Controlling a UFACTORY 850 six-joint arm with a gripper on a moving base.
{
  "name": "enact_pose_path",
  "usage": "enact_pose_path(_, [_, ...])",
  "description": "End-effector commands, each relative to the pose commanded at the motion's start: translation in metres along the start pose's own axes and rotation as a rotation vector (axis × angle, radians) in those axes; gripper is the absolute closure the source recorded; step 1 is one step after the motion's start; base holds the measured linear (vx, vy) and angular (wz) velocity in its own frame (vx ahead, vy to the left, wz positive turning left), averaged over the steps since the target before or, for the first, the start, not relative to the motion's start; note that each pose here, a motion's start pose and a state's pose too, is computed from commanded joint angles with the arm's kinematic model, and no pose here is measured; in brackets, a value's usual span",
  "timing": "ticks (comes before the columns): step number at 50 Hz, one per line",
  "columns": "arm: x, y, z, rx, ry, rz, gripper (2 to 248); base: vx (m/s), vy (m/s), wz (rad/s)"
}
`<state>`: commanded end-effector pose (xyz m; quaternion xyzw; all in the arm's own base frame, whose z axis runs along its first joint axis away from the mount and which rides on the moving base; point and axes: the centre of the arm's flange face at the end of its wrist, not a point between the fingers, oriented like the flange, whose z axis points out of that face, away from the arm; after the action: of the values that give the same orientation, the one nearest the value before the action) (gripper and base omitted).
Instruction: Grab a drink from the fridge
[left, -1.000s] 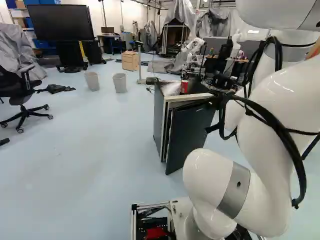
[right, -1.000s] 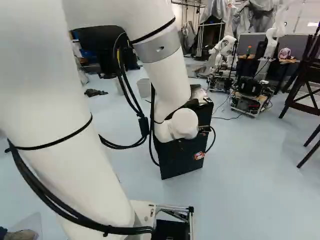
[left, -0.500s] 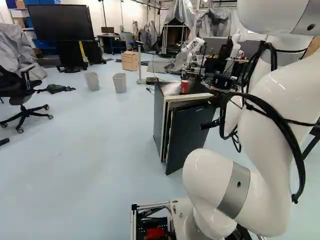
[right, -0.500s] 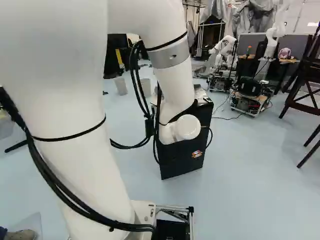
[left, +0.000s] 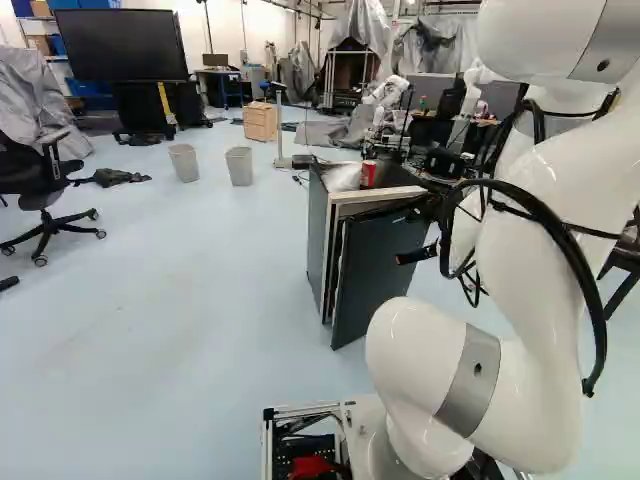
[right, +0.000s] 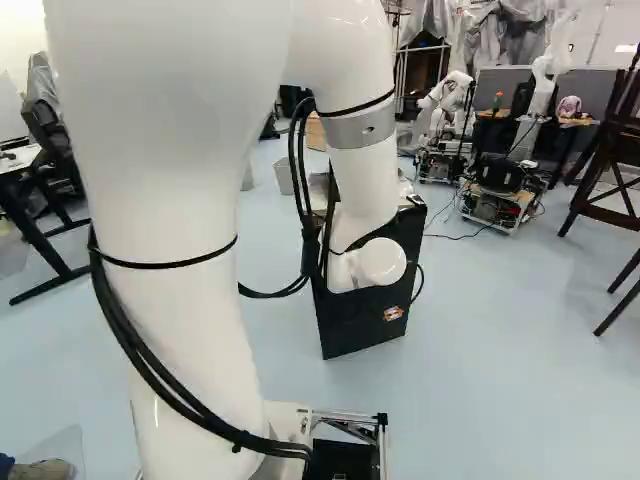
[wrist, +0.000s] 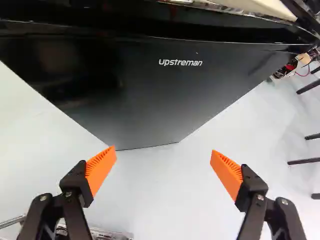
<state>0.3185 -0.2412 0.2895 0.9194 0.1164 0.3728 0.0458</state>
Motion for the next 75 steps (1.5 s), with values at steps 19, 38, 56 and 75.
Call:
enact_pose_path(19, [0.002, -0.003, 0.006, 0.016, 0.027, 0.000, 3, 0.000, 0.000, 0.000])
enact_pose_path(38, [0.011, -0.009, 0.012, 0.033, 0.057, -0.019, 3, 0.000, 0.000, 0.000])
enact_pose_path(56, [0.020, -0.013, 0.019, 0.052, 0.066, -0.041, 3, 0.000, 0.000, 0.000])
enact_pose_path(75, [0.030, -0.018, 0.028, 0.071, 0.074, -0.065, 3, 0.000, 0.000, 0.000])
